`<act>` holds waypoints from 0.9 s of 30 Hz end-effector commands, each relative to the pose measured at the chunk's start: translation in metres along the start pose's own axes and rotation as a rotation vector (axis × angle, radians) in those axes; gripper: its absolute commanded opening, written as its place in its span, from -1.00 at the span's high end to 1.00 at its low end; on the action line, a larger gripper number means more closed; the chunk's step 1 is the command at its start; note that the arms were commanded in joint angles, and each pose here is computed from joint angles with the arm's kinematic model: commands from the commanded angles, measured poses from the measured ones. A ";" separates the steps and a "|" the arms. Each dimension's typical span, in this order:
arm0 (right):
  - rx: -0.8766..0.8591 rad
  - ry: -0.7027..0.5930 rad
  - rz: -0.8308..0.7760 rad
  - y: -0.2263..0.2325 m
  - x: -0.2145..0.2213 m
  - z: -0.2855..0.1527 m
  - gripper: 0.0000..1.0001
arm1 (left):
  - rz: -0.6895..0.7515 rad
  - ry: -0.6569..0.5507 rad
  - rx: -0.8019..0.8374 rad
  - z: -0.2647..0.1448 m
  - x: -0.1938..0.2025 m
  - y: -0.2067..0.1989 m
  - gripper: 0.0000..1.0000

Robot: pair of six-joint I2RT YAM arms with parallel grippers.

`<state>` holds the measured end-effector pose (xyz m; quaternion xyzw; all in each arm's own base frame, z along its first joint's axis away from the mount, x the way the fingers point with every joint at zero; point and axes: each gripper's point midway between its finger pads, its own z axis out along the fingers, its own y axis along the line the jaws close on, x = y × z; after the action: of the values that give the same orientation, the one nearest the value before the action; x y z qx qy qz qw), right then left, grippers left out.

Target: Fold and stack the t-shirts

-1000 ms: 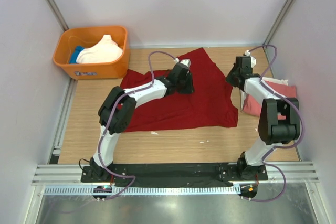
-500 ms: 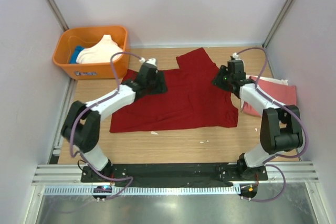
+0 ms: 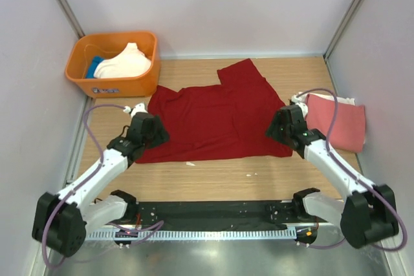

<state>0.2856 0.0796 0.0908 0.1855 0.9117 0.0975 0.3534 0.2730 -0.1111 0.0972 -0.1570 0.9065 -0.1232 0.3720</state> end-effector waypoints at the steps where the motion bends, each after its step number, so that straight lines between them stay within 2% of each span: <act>1: 0.202 -0.022 0.135 -0.052 0.024 -0.020 -0.11 | -0.125 -0.080 -0.094 -0.016 -0.001 0.028 -0.34; 3: 0.204 -0.083 0.203 -0.059 0.022 -0.031 -0.11 | -0.199 -0.115 -0.098 -0.026 -0.001 0.036 -0.44; 7: 0.206 -0.102 0.268 -0.068 0.034 -0.033 -0.01 | -0.264 -0.157 -0.124 -0.037 0.001 0.052 -0.40; 11: 0.250 -0.079 0.268 -0.075 0.041 -0.028 0.11 | -0.261 -0.169 -0.134 -0.044 -0.002 0.055 -0.40; 14: 0.306 -0.052 0.277 -0.083 0.048 -0.020 0.14 | -0.258 -0.159 -0.161 -0.044 0.001 0.061 -0.40; 24: 0.396 -0.102 0.332 -0.096 0.038 0.009 0.11 | -0.322 -0.095 -0.234 -0.037 0.012 0.076 -0.35; 27: 0.443 -0.090 0.354 -0.109 0.041 0.021 0.20 | -0.325 -0.091 -0.243 -0.038 0.013 0.079 -0.34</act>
<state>0.2259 0.0103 0.0192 0.3882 0.8722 -0.0416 0.2946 0.2213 -0.0428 0.0832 -0.3351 0.8664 -0.0648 0.3646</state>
